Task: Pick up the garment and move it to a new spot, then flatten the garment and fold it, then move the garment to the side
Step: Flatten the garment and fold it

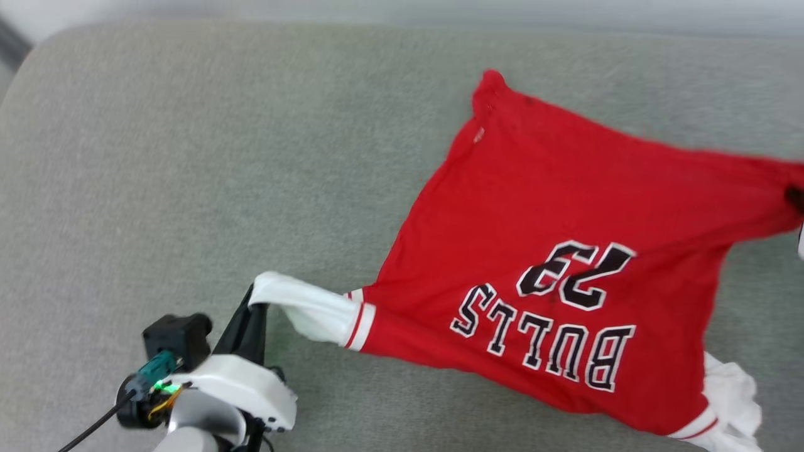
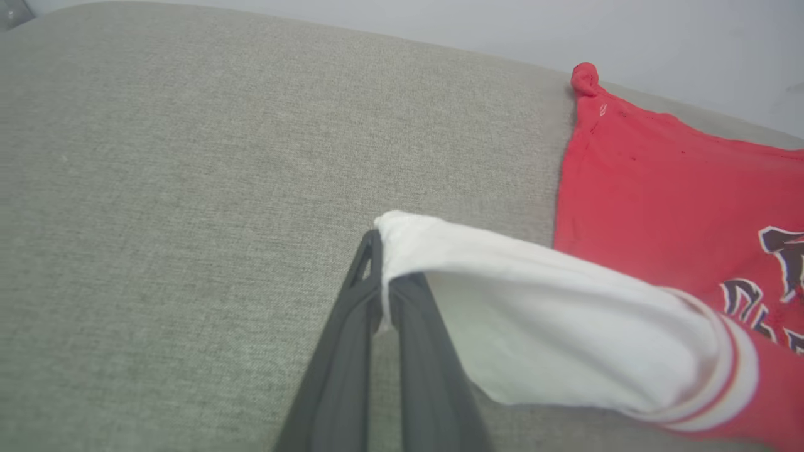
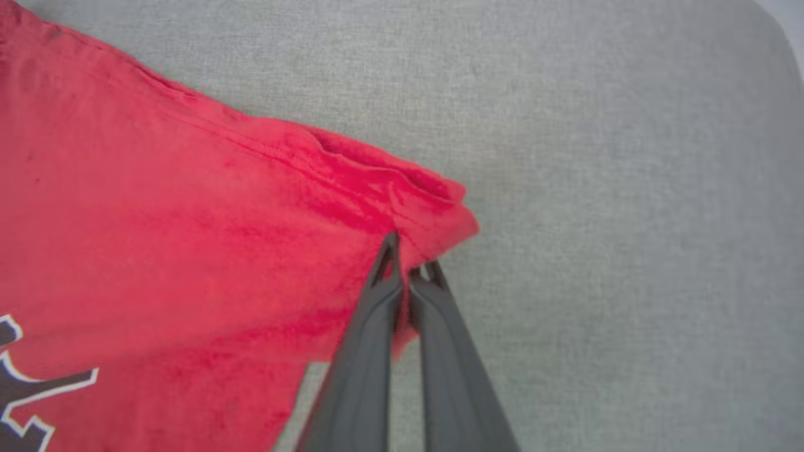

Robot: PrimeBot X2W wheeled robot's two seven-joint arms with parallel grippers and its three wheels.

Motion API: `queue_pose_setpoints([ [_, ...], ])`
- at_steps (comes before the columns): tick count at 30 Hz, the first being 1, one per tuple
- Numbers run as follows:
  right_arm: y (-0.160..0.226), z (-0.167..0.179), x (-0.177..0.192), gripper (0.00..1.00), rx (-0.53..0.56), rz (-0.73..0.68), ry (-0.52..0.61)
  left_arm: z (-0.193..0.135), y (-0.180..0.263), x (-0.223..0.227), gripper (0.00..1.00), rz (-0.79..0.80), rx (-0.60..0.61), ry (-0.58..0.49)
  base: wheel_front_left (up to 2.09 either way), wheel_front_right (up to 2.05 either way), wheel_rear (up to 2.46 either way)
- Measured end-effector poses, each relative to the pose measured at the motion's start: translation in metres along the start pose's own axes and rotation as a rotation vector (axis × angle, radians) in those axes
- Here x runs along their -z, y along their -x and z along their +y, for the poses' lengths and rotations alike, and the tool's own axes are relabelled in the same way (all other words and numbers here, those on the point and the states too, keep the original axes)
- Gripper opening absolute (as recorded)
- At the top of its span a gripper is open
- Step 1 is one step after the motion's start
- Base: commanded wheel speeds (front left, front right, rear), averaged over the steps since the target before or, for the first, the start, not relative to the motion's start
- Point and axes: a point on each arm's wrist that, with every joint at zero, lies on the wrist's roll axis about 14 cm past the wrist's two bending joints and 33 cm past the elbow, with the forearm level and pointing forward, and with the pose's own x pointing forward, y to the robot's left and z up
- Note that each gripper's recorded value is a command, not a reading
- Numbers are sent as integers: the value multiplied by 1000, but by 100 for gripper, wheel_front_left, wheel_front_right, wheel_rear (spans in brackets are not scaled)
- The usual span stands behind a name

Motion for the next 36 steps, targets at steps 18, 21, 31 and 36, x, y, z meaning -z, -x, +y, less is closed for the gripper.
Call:
queue_pose_setpoints([
  [18, 142, -3, 265, 100, 70, 319, -448, -17, 14, 8, 0, 65, 55, 14, 0, 0, 0],
  [21, 138, -18, 232, 100, 108, 158, -416, -21, 12, 6, 0, 66, 72, 3, 0, 0, 0],
  [31, 106, -37, 76, 100, 120, -476, -293, -40, -2, -13, 0, 13, 126, -3, 0, 0, 0],
  [36, 67, -10, 56, 100, 16, -435, -260, -39, -10, -12, 0, 5, 128, -9, 0, 0, 0],
])
